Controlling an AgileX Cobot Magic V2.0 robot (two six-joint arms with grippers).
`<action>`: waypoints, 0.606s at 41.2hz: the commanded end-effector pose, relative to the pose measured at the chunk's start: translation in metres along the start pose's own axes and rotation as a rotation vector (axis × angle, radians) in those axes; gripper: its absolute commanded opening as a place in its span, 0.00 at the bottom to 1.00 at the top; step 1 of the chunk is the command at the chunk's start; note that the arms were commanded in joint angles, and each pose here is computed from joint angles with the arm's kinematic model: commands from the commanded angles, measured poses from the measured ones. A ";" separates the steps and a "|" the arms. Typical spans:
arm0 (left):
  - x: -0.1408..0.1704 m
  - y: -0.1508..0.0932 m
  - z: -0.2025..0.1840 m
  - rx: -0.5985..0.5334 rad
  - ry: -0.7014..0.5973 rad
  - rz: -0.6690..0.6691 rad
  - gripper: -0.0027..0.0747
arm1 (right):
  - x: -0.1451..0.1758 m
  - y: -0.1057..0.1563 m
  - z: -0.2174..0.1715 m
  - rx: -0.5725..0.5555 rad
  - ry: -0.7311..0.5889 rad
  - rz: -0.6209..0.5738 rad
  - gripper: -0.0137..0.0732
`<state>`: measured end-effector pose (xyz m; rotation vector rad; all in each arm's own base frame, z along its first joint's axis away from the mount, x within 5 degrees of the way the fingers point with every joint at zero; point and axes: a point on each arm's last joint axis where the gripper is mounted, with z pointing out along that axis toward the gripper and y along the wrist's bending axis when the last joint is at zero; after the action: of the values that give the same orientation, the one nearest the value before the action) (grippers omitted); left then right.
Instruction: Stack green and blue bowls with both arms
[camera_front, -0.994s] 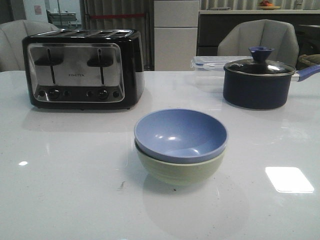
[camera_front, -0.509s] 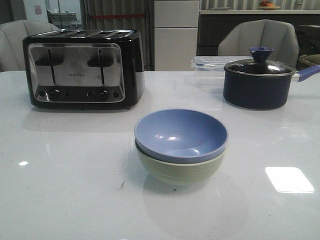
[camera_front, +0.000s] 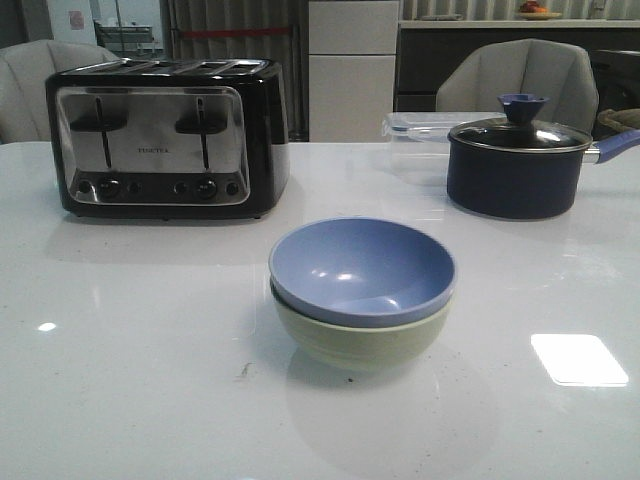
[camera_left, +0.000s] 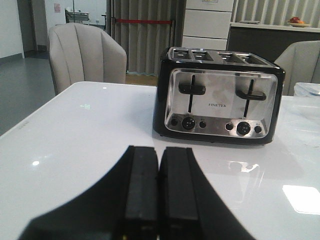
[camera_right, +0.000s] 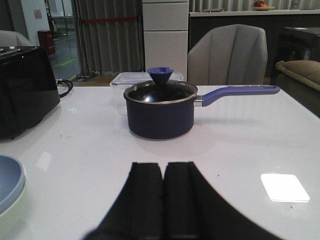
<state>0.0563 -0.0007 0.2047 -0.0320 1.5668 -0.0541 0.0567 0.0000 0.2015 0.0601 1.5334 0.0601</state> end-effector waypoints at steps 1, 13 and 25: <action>-0.008 -0.001 -0.002 0.017 -0.111 -0.015 0.15 | -0.013 0.001 -0.002 -0.006 -0.142 -0.032 0.22; -0.008 -0.001 -0.002 0.017 -0.111 -0.015 0.15 | -0.015 0.001 -0.003 -0.007 -0.171 -0.033 0.22; -0.008 -0.001 -0.002 0.017 -0.111 -0.015 0.15 | -0.015 0.001 -0.003 -0.007 -0.171 -0.033 0.22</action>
<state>0.0563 -0.0007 0.2047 -0.0320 1.5668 -0.0541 0.0564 -0.0002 0.2060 0.0434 1.4842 0.0412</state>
